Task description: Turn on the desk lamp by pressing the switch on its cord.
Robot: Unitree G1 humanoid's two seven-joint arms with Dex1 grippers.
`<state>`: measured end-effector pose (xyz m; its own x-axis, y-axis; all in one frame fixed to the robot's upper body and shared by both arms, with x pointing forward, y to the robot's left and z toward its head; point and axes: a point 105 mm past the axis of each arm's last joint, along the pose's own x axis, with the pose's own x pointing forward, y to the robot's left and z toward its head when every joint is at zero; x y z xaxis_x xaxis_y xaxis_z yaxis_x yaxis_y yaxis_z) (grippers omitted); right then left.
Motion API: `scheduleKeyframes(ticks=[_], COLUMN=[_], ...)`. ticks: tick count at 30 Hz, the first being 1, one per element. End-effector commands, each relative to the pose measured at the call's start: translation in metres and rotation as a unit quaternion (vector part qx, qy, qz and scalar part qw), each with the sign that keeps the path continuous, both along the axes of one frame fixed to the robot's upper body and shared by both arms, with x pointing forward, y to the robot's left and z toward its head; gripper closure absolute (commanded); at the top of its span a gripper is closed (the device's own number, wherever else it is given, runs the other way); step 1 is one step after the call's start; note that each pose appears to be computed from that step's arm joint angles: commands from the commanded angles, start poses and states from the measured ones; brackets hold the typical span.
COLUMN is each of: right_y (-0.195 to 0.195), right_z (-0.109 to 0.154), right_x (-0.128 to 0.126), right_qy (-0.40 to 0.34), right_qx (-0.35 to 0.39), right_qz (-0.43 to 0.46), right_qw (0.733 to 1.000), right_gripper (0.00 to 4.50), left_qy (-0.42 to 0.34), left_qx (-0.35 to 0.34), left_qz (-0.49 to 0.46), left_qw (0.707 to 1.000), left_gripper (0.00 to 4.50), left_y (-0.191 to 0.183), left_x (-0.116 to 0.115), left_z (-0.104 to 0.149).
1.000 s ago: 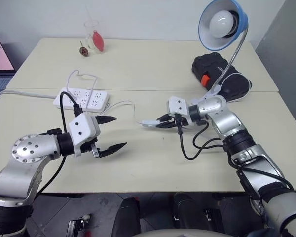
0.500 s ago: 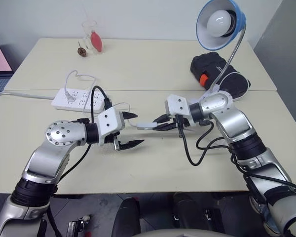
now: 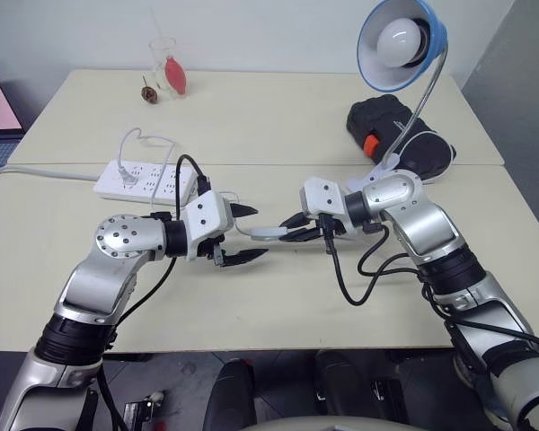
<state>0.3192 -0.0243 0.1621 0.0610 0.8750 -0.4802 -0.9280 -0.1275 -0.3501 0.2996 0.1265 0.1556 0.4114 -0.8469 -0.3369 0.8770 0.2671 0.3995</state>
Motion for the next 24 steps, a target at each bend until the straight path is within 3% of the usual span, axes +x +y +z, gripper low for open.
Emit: scheduleKeyframes(ticks=[1,5,12,20,22,24], right_y=[0.0052,0.0065,0.0072,0.0059,0.0055,0.0049], right_z=[0.0130,0.0137,0.0139,0.0148,0.0151,0.0150], right_x=[-0.0055,-0.0061,-0.0077,-0.0062,-0.0060,-0.0060], right_qy=[-0.026,-0.026,-0.025,-0.028,-0.028,-0.025], right_qx=[0.010,0.011,0.011,0.011,0.011,0.011], right_qz=[0.020,0.022,0.026,0.027,0.027,0.028], right_qw=[0.999,0.999,0.999,0.999,0.999,0.999], right_gripper=[4.13,4.13,4.13,4.13,4.13,4.13], left_qy=[-0.023,-0.029,-0.033,-0.053,-0.053,-0.056], left_qx=[0.002,0.009,0.010,0.010,0.010,0.011], left_qz=[-0.009,-0.009,-0.012,-0.020,-0.023,-0.026], left_qw=[1.000,0.999,0.999,0.998,0.998,0.998], left_gripper=[1.35,2.43,3.87,3.94,3.26,2.95], left_y=[-0.0043,-0.0046,-0.0065,-0.0027,-0.0015,-0.0002], left_x=[0.0025,0.0052,0.0077,0.0107,0.0105,0.0099], left_z=[0.0060,0.0024,-0.0010,0.0033,0.0031,0.0028])
